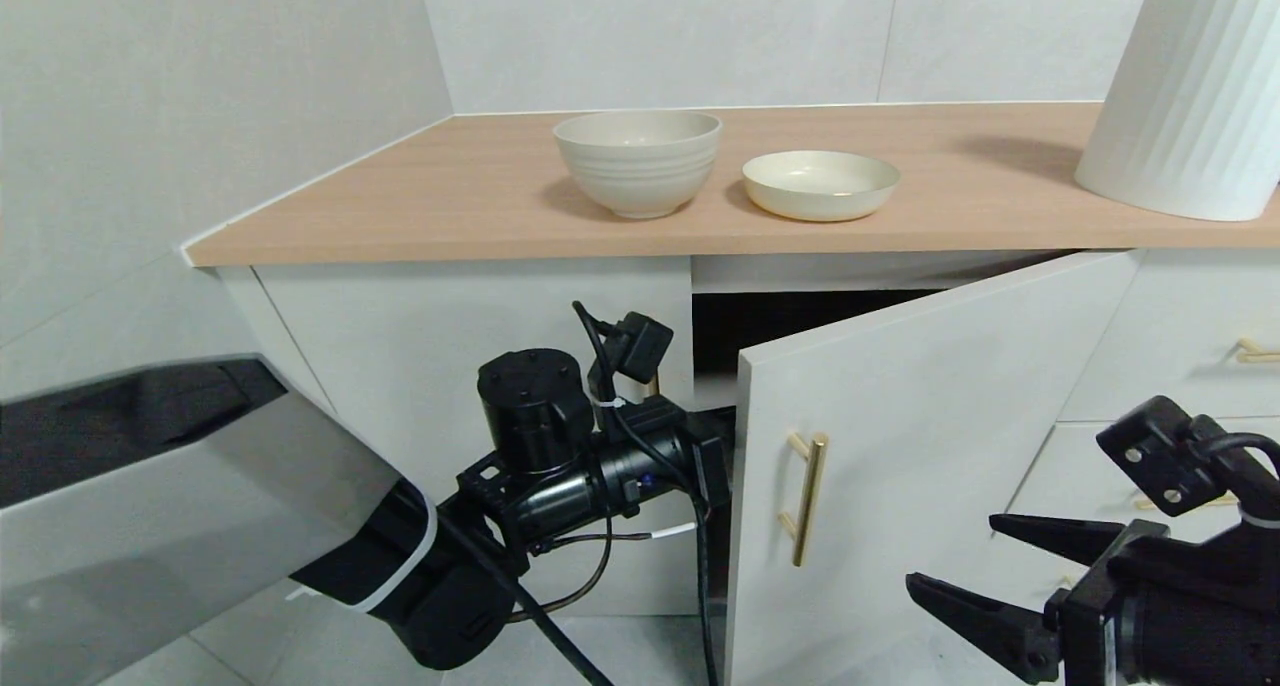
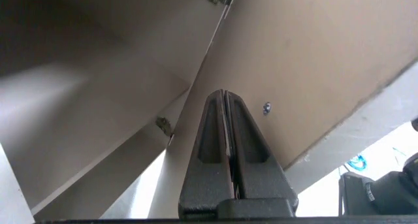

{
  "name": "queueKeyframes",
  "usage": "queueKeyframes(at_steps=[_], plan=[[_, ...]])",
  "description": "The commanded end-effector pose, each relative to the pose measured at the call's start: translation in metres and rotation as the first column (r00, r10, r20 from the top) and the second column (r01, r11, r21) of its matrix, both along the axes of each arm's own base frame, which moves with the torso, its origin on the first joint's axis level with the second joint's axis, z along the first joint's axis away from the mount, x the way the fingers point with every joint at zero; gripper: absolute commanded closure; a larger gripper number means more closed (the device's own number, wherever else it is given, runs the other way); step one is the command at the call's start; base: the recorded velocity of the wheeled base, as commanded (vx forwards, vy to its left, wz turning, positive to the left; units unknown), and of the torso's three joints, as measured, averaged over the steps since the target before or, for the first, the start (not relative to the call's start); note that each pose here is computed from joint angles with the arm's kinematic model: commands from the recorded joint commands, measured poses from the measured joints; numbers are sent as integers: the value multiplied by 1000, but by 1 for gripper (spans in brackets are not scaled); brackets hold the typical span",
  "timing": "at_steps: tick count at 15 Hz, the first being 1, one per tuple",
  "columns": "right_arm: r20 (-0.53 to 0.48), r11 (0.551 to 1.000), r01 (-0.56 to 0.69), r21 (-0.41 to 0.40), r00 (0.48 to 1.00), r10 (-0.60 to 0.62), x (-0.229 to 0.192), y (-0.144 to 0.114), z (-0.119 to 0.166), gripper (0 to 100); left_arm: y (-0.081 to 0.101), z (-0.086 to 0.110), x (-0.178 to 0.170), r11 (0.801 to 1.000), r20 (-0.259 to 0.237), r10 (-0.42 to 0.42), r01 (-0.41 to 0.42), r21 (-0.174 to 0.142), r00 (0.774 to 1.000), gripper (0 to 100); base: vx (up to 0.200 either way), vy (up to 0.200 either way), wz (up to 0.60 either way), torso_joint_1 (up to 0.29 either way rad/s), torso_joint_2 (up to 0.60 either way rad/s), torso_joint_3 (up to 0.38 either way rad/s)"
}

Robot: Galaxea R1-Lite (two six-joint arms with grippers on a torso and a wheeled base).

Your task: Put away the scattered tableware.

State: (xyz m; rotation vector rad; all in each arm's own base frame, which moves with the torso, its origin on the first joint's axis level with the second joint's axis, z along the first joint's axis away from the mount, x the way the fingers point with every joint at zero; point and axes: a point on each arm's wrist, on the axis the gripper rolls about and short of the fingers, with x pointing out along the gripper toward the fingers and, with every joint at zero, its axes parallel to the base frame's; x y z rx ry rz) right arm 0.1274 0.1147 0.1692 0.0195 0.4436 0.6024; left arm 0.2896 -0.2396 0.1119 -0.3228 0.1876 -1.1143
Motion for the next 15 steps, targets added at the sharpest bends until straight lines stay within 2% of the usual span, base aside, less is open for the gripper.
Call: queueKeyframes(at_steps=[1, 3, 9, 12, 15], plan=[[3, 1000, -16, 8, 1000, 16, -4, -1, 1, 0, 1, 3, -3, 1000, 0, -2, 2, -2, 1000, 100, 0, 0, 0, 0, 0, 0], [7, 1000, -19, 13, 1000, 19, -5, -2, 2, 0, 1, 4, -4, 1000, 3, -3, 3, -4, 1000, 100, 0, 0, 0, 0, 0, 0], [10, 1000, -23, 13, 1000, 23, -5, -2, 2, 0, -2, 0, -7, 1000, -7, -15, 16, 3, 1000, 100, -200, 0, 0, 1, 2, 5], [7, 1000, -21, 10, 1000, 21, -5, -2, 2, 0, -5, -4, -3, 1000, -10, -15, 16, 6, 1000, 100, 0, 0, 0, 0, 0, 0], [6, 1000, -21, 9, 1000, 21, -4, -2, 1, 0, -16, -11, 6, 1000, -6, -22, 22, 2, 1000, 100, 0, 0, 0, 0, 0, 0]])
